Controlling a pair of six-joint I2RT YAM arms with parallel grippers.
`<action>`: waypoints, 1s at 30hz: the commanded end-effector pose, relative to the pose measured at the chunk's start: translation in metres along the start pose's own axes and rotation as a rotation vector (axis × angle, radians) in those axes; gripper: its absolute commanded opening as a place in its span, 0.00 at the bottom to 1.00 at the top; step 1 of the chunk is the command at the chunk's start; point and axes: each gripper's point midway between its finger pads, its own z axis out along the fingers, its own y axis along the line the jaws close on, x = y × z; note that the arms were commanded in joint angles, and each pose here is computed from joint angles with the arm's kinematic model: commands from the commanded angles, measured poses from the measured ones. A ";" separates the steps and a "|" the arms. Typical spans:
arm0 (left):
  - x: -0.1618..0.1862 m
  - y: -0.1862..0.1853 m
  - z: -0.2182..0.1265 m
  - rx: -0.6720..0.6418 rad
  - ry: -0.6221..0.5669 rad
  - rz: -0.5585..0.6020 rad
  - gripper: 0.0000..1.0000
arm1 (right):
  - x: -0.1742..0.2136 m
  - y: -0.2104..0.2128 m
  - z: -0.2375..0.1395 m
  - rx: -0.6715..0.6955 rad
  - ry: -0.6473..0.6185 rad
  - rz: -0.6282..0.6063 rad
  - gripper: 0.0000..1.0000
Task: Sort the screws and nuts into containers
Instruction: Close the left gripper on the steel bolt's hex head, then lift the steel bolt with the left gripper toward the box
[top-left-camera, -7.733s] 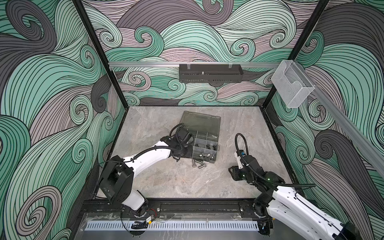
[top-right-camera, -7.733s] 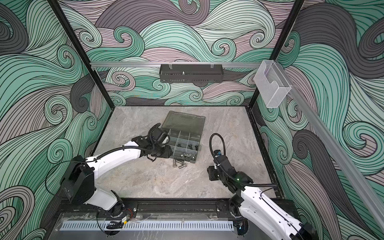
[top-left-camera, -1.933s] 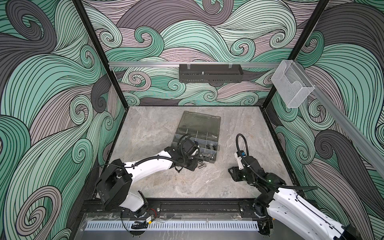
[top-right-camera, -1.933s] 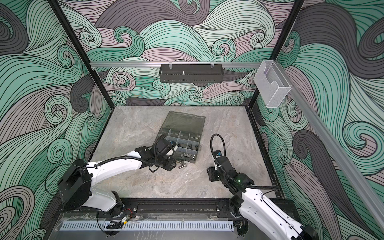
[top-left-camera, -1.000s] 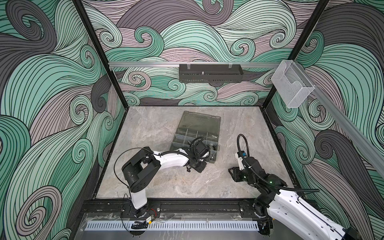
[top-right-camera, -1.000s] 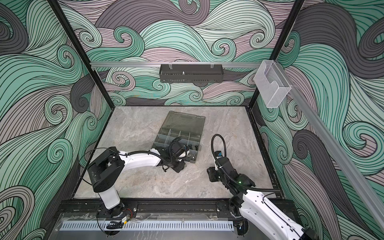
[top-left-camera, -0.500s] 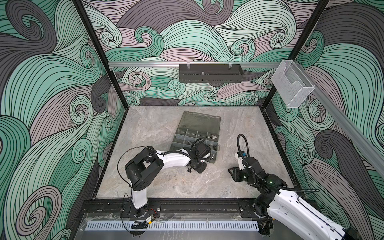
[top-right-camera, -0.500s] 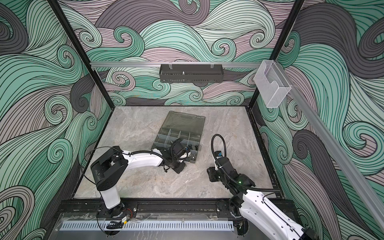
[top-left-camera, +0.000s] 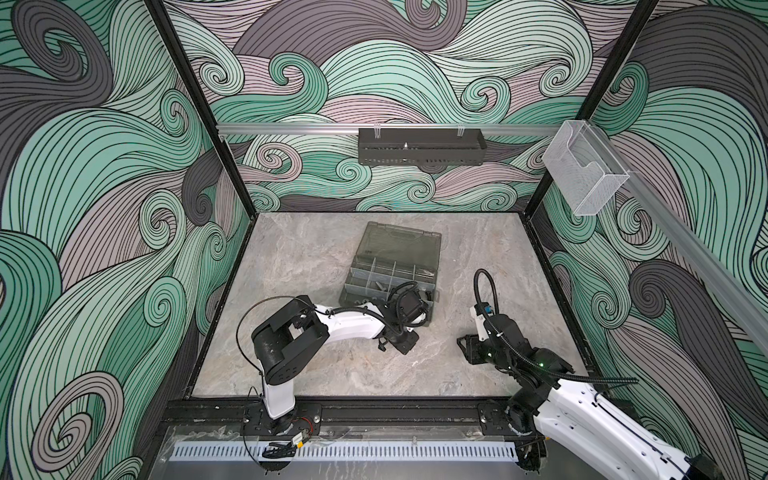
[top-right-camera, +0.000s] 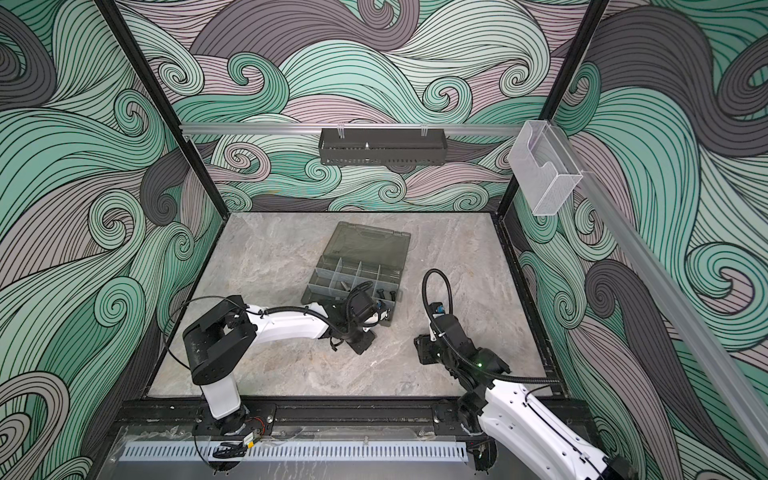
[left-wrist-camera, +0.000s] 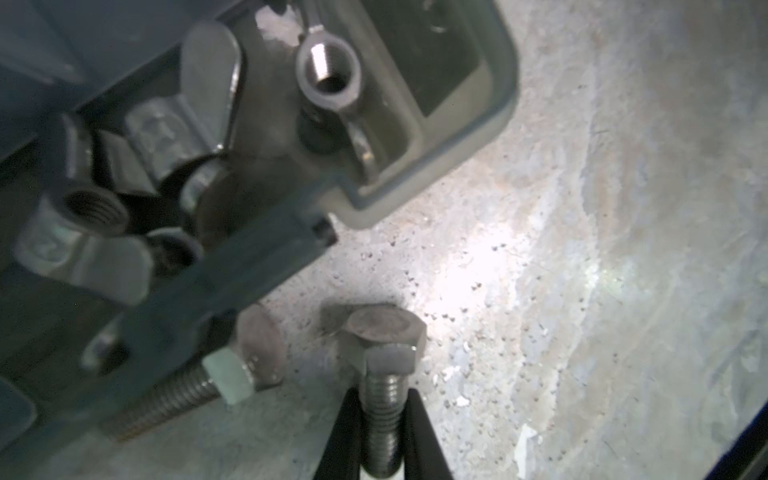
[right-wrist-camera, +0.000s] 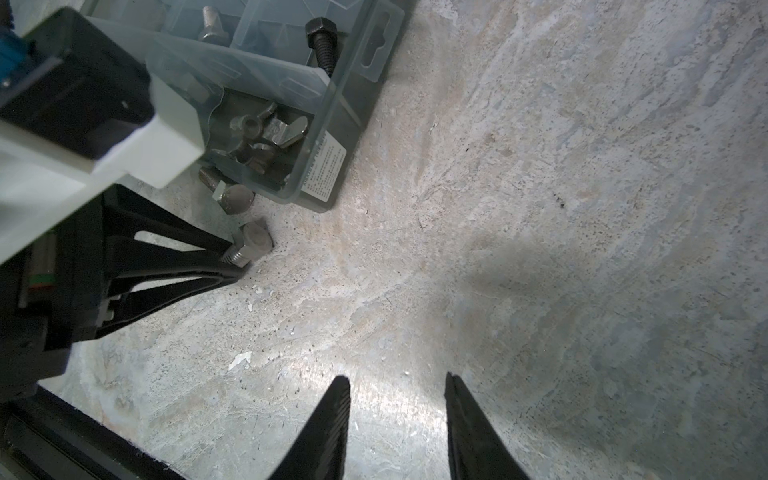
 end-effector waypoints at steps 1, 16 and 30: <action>-0.012 -0.014 -0.022 0.039 -0.059 -0.028 0.05 | 0.000 -0.003 0.000 0.010 -0.012 0.014 0.40; -0.018 0.004 -0.092 -0.017 -0.254 -0.186 0.05 | 0.001 -0.004 0.002 0.014 -0.006 0.014 0.40; -0.049 0.102 -0.146 -0.176 -0.394 -0.327 0.05 | 0.001 -0.004 0.001 0.013 -0.017 0.016 0.40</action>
